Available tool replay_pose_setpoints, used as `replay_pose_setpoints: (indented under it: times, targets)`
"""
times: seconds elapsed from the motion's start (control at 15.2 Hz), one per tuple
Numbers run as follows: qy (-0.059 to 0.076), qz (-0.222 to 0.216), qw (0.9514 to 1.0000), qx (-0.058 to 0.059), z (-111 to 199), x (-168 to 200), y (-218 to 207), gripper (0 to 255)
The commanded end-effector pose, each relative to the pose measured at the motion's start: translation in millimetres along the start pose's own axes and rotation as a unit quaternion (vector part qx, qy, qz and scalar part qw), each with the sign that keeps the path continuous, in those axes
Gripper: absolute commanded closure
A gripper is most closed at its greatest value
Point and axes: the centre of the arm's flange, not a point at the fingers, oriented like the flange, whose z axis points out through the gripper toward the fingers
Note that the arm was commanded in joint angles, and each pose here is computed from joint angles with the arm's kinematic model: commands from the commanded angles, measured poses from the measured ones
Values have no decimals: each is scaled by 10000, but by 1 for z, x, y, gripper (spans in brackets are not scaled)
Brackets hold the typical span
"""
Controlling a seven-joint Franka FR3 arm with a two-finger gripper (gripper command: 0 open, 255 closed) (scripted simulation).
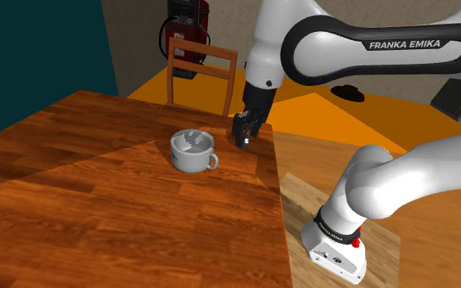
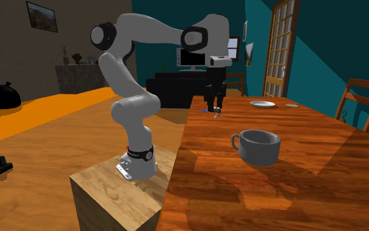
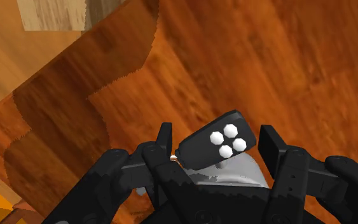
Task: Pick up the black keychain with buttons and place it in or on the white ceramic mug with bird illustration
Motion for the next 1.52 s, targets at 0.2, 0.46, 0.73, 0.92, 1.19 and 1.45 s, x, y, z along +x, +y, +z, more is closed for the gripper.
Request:
replay_pose_setpoints:
  times: [0.2,0.46,0.73,0.92,1.19,1.45]
  targets:
    - [-3,0,10000,3,-6,59,-27,255]
    - [-3,0,10000,3,-9,107,-50,255]
    - [-3,0,10000,3,-5,135,-63,255]
    - [-3,0,10000,3,10,135,-63,255]
    - [-3,0,10000,3,32,134,-63,255]
    - [-3,0,10000,3,53,134,-63,255]
